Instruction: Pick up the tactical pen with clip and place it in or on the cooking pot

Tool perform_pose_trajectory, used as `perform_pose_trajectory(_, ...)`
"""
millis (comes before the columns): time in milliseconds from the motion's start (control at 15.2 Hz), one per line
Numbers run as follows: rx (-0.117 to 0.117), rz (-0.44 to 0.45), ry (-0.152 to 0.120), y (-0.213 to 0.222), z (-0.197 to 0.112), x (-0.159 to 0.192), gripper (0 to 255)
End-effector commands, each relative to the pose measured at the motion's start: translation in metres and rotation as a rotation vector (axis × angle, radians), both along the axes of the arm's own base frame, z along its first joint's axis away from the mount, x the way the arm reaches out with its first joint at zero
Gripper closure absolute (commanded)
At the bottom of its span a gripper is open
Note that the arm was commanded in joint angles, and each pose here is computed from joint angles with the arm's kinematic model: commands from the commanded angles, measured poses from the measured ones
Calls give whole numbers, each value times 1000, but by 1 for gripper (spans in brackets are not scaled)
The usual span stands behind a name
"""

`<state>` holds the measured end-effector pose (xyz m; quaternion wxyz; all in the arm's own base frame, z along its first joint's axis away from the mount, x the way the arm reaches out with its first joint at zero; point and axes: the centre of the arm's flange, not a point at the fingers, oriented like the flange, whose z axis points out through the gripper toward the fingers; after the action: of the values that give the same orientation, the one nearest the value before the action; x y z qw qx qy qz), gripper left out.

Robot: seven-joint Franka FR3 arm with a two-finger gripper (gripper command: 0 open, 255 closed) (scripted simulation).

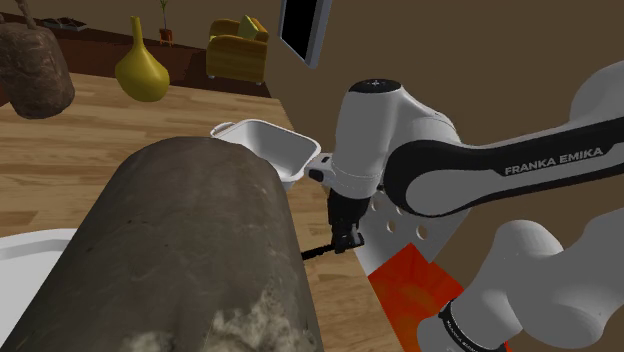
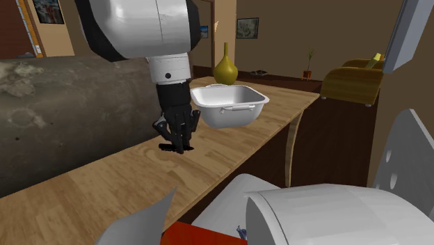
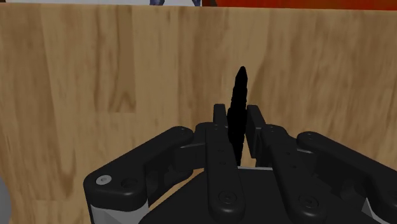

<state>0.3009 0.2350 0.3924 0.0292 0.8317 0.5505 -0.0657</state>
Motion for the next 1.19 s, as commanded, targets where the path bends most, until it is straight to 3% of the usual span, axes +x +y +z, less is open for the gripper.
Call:
perform_pose_trajectory(0, 0, 0, 1, 0, 11, 1, 255)
perform_pose_trajectory(1122, 0, 0, 1, 0, 101, 1, 255)
